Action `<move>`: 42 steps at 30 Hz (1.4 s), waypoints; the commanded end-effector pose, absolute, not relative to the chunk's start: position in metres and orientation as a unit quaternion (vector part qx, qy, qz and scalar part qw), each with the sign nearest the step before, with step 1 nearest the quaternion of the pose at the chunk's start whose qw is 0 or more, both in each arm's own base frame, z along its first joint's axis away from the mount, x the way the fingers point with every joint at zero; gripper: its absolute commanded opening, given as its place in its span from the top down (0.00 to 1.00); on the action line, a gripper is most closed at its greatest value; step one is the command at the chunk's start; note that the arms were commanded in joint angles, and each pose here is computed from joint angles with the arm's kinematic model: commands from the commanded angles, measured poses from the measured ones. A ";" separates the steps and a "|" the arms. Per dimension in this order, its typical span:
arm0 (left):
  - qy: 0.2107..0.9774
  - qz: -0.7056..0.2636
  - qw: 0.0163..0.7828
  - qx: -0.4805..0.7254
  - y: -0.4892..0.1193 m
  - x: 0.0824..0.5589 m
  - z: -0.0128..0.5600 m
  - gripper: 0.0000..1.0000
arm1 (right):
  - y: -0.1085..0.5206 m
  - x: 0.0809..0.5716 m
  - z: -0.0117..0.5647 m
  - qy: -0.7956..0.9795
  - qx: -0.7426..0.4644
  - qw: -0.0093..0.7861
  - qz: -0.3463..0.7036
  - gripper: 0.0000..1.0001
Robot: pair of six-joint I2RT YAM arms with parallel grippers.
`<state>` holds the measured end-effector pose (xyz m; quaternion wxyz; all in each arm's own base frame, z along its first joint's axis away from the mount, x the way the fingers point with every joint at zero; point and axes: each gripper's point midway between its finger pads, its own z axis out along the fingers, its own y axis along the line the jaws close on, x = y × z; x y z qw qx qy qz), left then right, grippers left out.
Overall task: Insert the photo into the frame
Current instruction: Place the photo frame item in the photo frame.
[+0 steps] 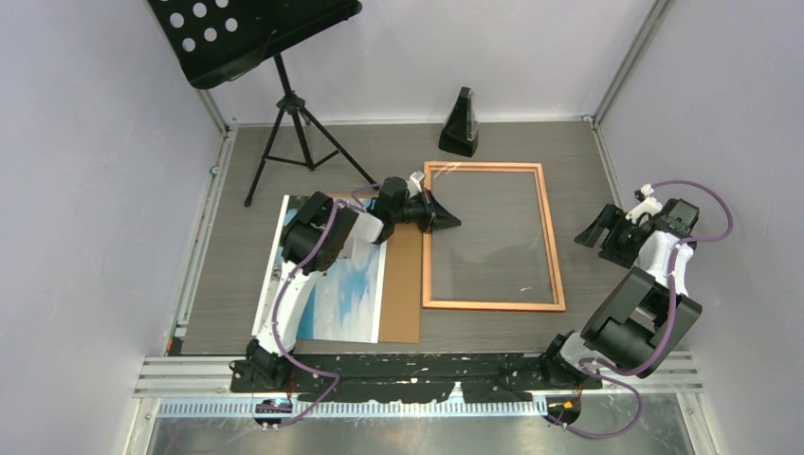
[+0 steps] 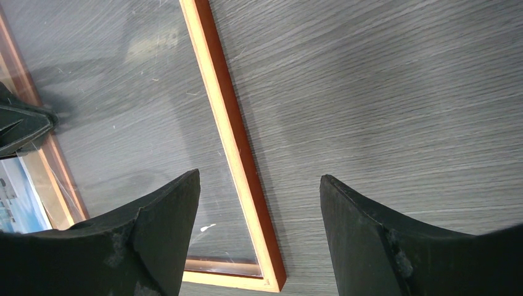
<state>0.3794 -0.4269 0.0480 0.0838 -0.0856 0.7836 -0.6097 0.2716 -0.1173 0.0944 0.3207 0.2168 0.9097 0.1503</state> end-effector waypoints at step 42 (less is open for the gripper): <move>0.789 -0.605 0.083 -0.068 -0.421 0.373 0.058 1.00 | -0.119 0.274 0.099 0.905 0.216 0.333 0.155 0.23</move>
